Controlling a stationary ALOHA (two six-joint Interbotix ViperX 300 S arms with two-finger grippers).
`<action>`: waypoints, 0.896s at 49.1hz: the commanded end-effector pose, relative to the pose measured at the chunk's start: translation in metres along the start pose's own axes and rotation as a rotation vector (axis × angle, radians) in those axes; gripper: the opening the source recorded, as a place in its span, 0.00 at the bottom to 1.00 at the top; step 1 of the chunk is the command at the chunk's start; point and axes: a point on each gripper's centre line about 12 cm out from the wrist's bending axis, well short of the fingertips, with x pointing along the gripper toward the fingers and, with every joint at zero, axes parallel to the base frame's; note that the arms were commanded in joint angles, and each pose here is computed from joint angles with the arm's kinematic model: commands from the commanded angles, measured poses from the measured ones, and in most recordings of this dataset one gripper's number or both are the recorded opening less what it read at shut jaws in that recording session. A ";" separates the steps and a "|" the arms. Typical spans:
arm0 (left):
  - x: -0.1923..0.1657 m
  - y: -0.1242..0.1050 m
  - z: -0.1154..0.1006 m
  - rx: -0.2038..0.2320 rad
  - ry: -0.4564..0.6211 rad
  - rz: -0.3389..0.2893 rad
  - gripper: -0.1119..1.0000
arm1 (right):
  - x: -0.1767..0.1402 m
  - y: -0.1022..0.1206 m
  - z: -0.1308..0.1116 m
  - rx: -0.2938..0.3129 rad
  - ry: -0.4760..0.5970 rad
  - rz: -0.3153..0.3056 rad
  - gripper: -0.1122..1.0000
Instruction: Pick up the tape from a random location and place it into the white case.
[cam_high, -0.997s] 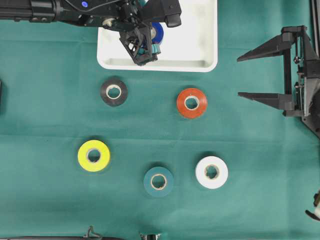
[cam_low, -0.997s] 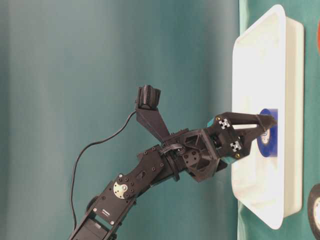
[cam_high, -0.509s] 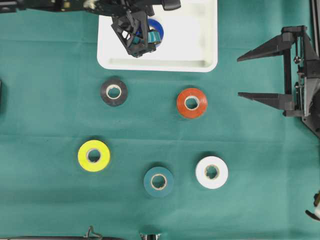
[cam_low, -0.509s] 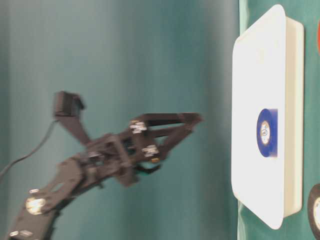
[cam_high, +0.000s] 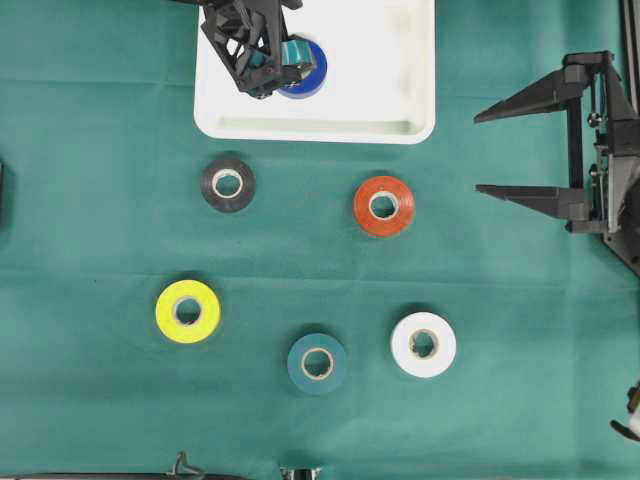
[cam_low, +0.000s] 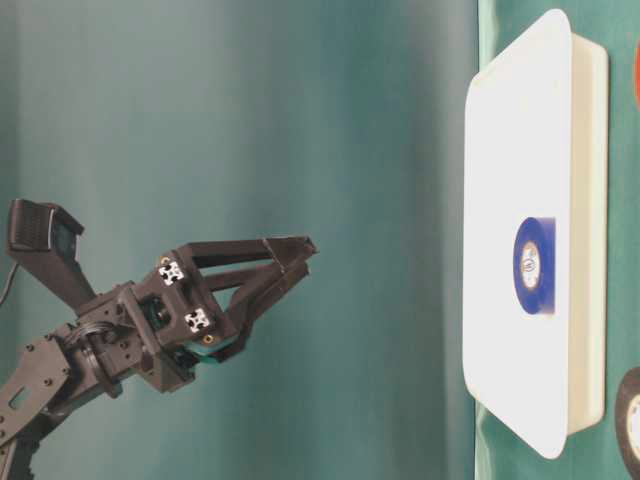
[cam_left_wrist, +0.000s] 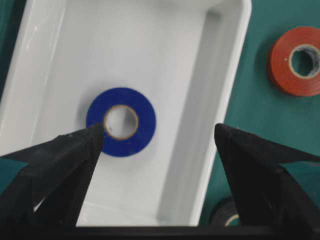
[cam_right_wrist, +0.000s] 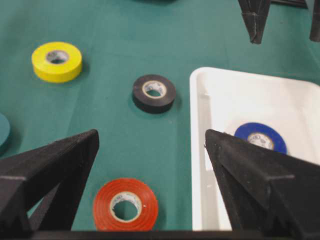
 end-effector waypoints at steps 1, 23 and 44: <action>-0.018 0.000 0.007 0.004 -0.047 0.003 0.99 | 0.000 0.000 0.013 0.002 -0.035 -0.001 0.93; -0.020 -0.061 0.000 0.110 -0.041 -0.087 0.99 | 0.000 0.000 0.014 0.002 -0.035 -0.001 0.93; -0.023 -0.107 -0.006 0.195 -0.071 -0.156 0.99 | 0.000 0.000 0.014 0.002 -0.037 -0.001 0.93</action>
